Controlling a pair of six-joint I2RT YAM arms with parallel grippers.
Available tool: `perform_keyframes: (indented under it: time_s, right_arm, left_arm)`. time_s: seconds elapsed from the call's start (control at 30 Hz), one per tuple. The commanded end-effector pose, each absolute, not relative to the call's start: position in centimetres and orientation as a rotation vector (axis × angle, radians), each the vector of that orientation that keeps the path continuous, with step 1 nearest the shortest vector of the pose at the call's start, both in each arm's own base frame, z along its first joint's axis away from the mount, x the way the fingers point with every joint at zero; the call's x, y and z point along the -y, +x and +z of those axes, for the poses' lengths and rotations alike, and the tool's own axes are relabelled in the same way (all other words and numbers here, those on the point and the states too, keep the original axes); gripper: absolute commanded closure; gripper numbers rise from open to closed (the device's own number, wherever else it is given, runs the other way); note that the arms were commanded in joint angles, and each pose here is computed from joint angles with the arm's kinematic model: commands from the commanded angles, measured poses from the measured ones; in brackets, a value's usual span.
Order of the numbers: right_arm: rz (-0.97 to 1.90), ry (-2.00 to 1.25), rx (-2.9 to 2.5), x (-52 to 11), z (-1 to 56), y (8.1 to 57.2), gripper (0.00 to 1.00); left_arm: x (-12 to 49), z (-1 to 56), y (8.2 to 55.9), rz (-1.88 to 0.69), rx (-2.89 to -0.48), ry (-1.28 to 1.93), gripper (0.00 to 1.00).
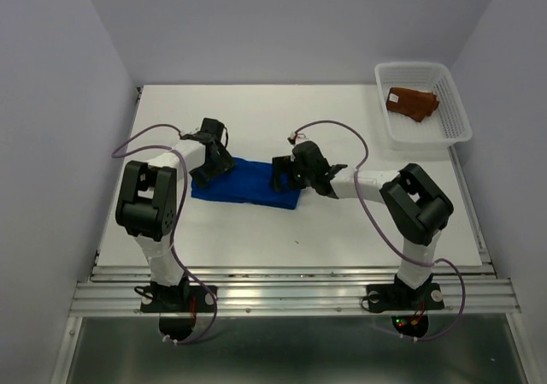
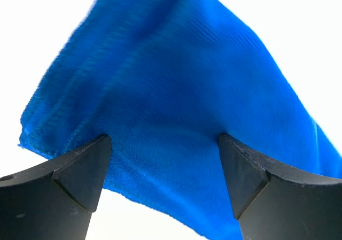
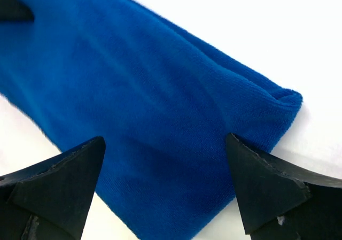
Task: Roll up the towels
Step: Fold the towel, then roll the towel
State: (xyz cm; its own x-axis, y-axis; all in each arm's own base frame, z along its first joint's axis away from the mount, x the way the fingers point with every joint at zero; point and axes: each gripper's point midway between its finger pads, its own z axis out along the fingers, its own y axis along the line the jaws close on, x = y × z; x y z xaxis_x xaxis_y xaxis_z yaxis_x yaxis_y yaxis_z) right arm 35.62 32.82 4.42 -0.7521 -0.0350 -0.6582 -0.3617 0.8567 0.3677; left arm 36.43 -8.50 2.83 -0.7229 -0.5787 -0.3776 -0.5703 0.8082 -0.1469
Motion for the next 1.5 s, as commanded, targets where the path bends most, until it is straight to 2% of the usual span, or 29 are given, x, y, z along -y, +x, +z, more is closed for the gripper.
perform_keyframes:
  time_s: [0.0,0.03,0.13,0.27,0.3,0.43,0.6,0.77,0.97,1.07,1.1,1.13,1.2,1.3,1.33,1.37,1.43,1.47]
  right_arm:
    - [0.64,-0.272,-2.433,-32.7,2.0,29.7,0.0]
    - [0.62,-0.307,-2.458,-32.9,0.8,27.0,0.0]
    - [0.572,-0.311,-2.453,-34.0,0.6,23.4,0.0]
    - [0.519,-0.222,-2.435,-35.4,1.0,21.0,0.0]
    - [0.42,-0.155,-2.417,-34.6,0.9,21.1,0.0]
    - [0.366,-0.237,-2.334,-37.9,2.7,19.6,0.0]
    - [0.441,-0.344,-2.282,-41.8,5.0,18.6,0.0]
    - [0.5,-0.461,-2.212,-43.6,7.8,18.1,0.0]
    - [0.63,-0.626,-2.048,-43.5,14.4,17.3,0.0]
    - [0.676,-0.903,-1.85,-43.0,16.5,15.9,0.0]
    - [0.623,-1.106,-1.734,-42.3,15.7,15.3,0.0]
    - [0.601,-1.165,-1.652,-41.6,16.9,15.2,0.0]
    - [0.544,-1.281,-1.54,-40.6,17.1,15.0,0.0]
    - [0.451,-1.485,-1.369,-38.9,15.8,14.4,0.0]
    - [0.441,-1.508,-1.344,-38.7,15.8,14.2,0.0]
    - [0.409,-1.551,-1.306,-38.3,15.5,14.3,0.0]
    - [0.404,-1.616,-1.283,-37.8,14.4,14.1,0.0]
    - [0.4,-1.648,-1.278,-37.5,13.9,13.8,0.0]
  left_arm:
    - [9.6,2.5,39.0,-0.046,-2.589,-0.779,0.08]
    - [10.5,3.2,40.2,-0.077,-2.575,-0.744,0.08]
    - [13.7,3.0,41.8,-0.147,-2.602,-0.585,0.09]
    - [17.3,2.4,43.3,-0.189,-2.638,-0.383,0.09]
    - [18.2,2.0,43.8,-0.187,-2.656,-0.323,0.09]
    - [19.3,1.9,45.5,-0.12,-2.663,-0.209,0.09]
    - [19.1,3.4,47.2,-0.007,-2.608,-0.031,0.09]
    - [17.9,6.3,48.2,0.067,-2.539,-0.03,0.09]
    - [17.5,10.2,49.0,0.091,-2.476,-0.094,0.08]
    - [17.5,13.2,49.4,0.068,-2.435,-0.126,0.07]
    - [17.4,14.8,49.3,0.052,-2.413,-0.147,0.07]
    - [17.3,16.0,49.2,0.041,-2.395,-0.167,0.03]
    - [16.8,17.6,48.6,0.031,-2.372,-0.212,0.02]
    - [14.0,21.4,45.0,0.03,-2.306,-0.4,0.01]
    - [13.0,18.7,42.9,0.052,-2.354,-0.485,0.01]
    - [12.5,20.7,41.0,-0.017,-2.308,-0.531,0.01]
    - [12.3,19.4,38.4,-0.087,-2.302,-0.589,0.01]
    - [11.4,15.3,35.1,-0.059,-2.378,-0.65,0.01]
